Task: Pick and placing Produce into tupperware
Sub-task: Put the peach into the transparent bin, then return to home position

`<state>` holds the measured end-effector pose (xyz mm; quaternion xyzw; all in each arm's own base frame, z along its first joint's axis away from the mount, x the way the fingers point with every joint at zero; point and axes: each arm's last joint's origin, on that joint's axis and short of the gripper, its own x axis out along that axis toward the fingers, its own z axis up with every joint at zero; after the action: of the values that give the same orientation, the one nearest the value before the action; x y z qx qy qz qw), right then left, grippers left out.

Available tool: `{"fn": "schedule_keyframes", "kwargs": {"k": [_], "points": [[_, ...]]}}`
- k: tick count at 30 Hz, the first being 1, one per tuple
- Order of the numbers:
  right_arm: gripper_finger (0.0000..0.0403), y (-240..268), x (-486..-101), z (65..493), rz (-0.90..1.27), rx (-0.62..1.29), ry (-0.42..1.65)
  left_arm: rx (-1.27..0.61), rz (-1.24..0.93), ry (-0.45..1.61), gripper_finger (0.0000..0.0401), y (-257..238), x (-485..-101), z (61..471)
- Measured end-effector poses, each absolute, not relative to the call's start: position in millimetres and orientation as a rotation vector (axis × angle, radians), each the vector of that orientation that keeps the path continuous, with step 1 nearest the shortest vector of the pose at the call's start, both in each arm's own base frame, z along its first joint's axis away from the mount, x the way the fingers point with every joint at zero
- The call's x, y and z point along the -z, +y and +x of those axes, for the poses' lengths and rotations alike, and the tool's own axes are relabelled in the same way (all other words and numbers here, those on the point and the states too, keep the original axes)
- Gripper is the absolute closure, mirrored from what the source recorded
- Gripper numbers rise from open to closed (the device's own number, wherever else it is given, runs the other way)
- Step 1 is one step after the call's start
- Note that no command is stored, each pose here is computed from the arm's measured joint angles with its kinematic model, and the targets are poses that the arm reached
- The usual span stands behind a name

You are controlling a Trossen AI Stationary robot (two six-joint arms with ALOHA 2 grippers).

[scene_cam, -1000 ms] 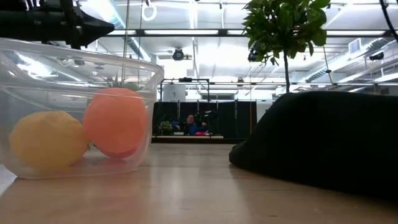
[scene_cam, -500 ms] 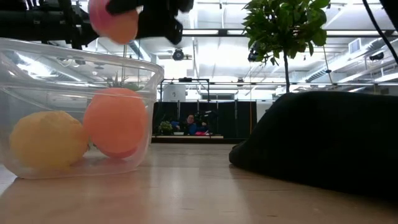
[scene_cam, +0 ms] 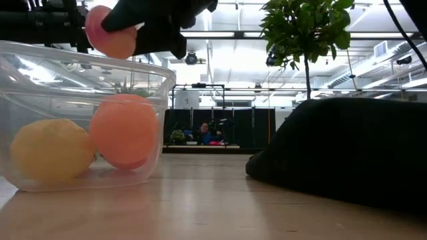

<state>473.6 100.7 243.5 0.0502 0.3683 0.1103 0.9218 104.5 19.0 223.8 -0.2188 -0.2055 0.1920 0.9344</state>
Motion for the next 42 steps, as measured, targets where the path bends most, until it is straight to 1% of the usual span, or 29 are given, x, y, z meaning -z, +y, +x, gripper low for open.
{"fn": "schedule_keyframes", "kwargs": {"k": [3, 6, 10, 15, 19, 23, 32, 36, 39, 42], "points": [[0.0182, 97.5, -243.5, 474.2, 0.110, -0.229, 0.757, -0.392, -0.449, -0.421, 0.0376, 19.0, -223.8, 104.5], [0.0172, 98.0, -243.5, 474.1, 0.111, -0.233, 0.759, -0.392, -0.449, -0.421, 0.0375, 19.0, -223.8, 104.5], [0.0163, 98.8, -243.1, 473.7, 0.111, -0.234, 0.762, -0.392, -0.449, -0.421, 0.0387, 19.0, -223.8, 104.5], [0.0163, 98.8, -243.0, 473.6, 0.118, -0.231, 0.764, -0.392, -0.449, -0.421, 0.0396, 19.0, -223.8, 104.5], [0.0164, 99.4, -242.9, 473.5, 0.120, -0.238, 0.765, -0.392, -0.449, -0.422, 0.0385, 19.0, -223.8, 104.5], [0.0154, 100.5, -242.9, 473.2, 0.118, -0.242, 0.765, -0.392, -0.450, -0.422, 0.0375, 18.9, -223.8, 104.5], [0.0126, 102.3, -242.6, 472.6, 0.140, -0.237, 0.772, -0.392, -0.449, -0.421, 0.0396, 18.9, -223.8, 104.5], [0.0126, 102.0, -242.5, 472.6, 0.140, -0.225, 0.772, -0.392, -0.449, -0.421, 0.0388, 19.0, -223.8, 104.5], [0.0131, 103.8, -242.5, 472.2, 0.138, -0.227, 0.772, -0.392, -0.449, -0.421, 0.0377, 18.9, -223.7, 104.5], [0.0139, 106.0, -242.3, 471.4, 0.130, -0.236, 0.776, -0.392, -0.449, -0.421, 0.0374, 18.9, -223.7, 104.5]]}}
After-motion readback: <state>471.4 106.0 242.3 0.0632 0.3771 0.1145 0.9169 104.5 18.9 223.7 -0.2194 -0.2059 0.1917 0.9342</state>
